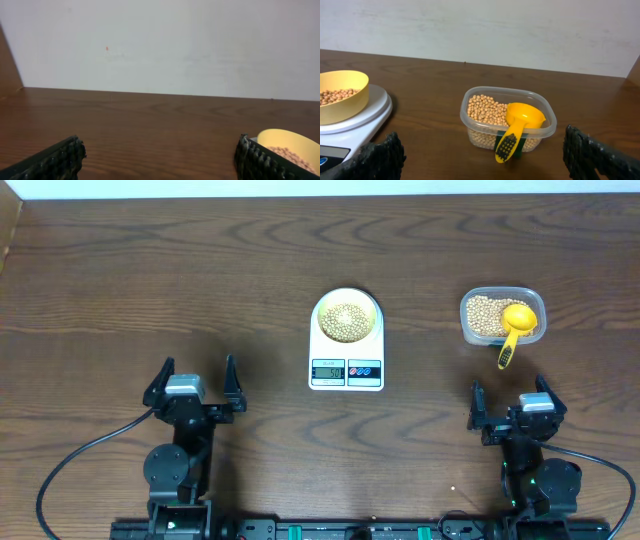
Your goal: Scoop item into bowl and weigh 50g on scale
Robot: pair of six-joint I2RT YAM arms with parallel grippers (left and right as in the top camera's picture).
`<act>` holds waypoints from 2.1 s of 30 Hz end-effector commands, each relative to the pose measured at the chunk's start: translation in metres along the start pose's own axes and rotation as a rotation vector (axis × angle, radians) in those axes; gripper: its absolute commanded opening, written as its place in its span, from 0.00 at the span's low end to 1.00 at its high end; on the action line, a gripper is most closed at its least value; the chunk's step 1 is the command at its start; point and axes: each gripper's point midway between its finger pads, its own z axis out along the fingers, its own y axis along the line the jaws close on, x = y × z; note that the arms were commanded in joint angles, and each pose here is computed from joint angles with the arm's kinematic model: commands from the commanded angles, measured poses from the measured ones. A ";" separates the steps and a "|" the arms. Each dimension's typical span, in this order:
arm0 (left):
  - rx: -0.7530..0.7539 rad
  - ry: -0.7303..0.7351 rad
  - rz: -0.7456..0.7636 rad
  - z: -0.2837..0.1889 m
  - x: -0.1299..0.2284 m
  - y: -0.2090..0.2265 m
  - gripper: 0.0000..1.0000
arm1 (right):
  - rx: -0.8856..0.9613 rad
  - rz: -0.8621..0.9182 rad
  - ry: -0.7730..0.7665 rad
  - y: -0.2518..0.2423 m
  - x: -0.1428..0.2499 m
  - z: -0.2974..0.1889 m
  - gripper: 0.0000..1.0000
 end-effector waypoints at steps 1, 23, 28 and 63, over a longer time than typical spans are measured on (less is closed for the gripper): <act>-0.014 -0.036 -0.004 -0.004 -0.005 0.004 0.98 | 0.011 -0.005 0.000 -0.002 0.001 0.000 0.99; -0.054 -0.122 -0.098 -0.015 0.002 0.017 0.98 | 0.011 -0.005 0.000 -0.002 0.001 0.000 0.99; -0.086 -0.077 -0.232 -0.015 0.015 0.026 0.98 | 0.011 -0.005 0.000 -0.002 0.001 0.000 0.99; 0.072 0.150 0.070 -0.024 0.070 -0.002 0.98 | 0.011 -0.005 0.000 -0.002 0.001 0.000 0.99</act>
